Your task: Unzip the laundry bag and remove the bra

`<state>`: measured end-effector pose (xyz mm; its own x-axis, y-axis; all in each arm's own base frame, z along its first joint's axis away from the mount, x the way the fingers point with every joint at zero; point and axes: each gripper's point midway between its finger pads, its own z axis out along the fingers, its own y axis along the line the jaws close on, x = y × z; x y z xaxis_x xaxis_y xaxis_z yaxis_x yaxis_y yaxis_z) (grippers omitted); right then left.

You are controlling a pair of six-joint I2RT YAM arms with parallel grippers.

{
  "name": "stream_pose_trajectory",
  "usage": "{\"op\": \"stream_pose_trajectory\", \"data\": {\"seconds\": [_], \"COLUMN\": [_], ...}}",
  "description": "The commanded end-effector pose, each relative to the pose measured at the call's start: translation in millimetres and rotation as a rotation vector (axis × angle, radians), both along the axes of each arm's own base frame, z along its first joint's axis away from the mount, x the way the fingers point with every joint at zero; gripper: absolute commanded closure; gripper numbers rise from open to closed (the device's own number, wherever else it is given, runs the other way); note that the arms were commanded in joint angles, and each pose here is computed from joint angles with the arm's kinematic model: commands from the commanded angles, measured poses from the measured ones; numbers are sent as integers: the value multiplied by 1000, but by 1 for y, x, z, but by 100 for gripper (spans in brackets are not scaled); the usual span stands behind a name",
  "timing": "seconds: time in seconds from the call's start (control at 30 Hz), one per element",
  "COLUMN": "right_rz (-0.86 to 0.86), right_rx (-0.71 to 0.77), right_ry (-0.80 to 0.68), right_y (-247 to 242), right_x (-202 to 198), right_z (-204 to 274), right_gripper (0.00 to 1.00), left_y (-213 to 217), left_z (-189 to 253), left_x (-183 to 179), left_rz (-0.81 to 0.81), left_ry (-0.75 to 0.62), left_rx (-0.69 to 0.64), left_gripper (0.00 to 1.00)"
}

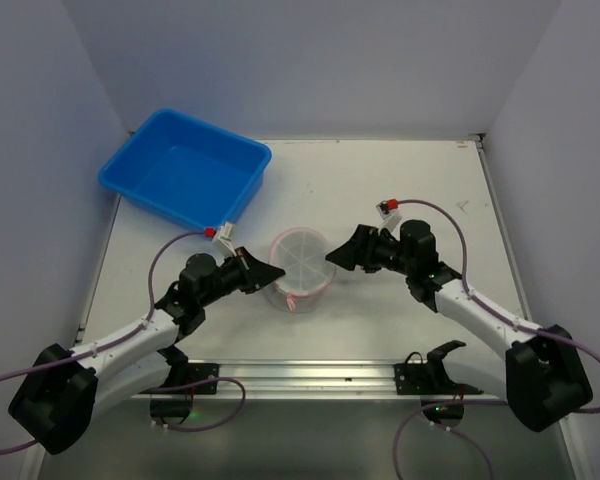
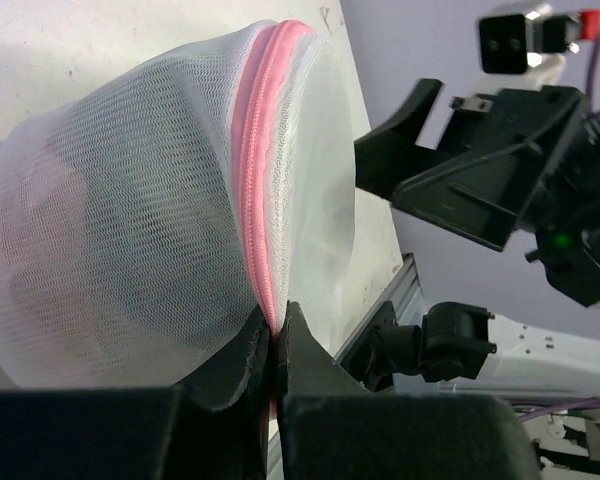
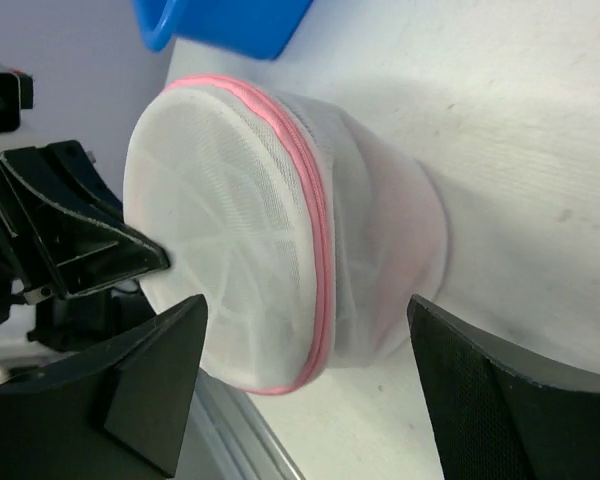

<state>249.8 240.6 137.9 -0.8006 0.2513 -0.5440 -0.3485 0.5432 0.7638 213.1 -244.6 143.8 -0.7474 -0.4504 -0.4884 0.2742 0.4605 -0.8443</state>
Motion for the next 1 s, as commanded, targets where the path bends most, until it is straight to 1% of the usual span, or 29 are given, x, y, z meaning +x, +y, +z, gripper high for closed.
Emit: {"op": "stream_pose_trajectory", "data": {"seconds": [0.0,0.07,0.1,0.17,0.2,0.23,0.3,0.33,0.4,0.43,0.53,0.67,0.87,0.97], "right_rz": [-195,-236,-244,-219,-210,-200,-151,-138,-93,-76,-14,58,119,127], "right_rx": [-137,-176,-151,-143,-118,-105,-73,-61,-47,-59,-54,-82,-70,-70], "right_ry": [-138,-190,-243,-277,-309,-316,-324,-320,-320,-300,-295,-268,-251,-248], "right_y": [-33,-41,-42,-38,-36,-34,-23,-19,-6,-1,20,50,79,85], "right_x": [15,10,5,-9,-16,-21,-34,-38,-46,-46,-52,-57,-61,-59], "right_z": [15,19,36,42,53,56,60,61,60,52,49,32,27,25], "right_gripper": [16,18,19,27,31,37,44,52,57,62,65,65,65,61], "left_y": [-2,-2,-3,-4,-4,-4,-5,-4,-4,-5,-5,-6,0,-1], "left_z": [23,25,24,26,27,27,26,25,26,25,26,31,29,30], "left_x": [9,12,12,15,17,18,20,23,25,26,27,27,27,27], "left_rz": [48,59,61,72,81,86,100,119,129,134,145,157,196,191], "left_ry": [-34,-31,-23,-14,-6,-1,25,34,48,57,85,104,127,130], "left_rx": [-62,-60,-57,-60,-67,-69,-69,-65,-73,-77,-102,-136,-152,-155], "left_gripper": [100,100,100,100,100,100,100,100,100,100,100,100,100,100]}}
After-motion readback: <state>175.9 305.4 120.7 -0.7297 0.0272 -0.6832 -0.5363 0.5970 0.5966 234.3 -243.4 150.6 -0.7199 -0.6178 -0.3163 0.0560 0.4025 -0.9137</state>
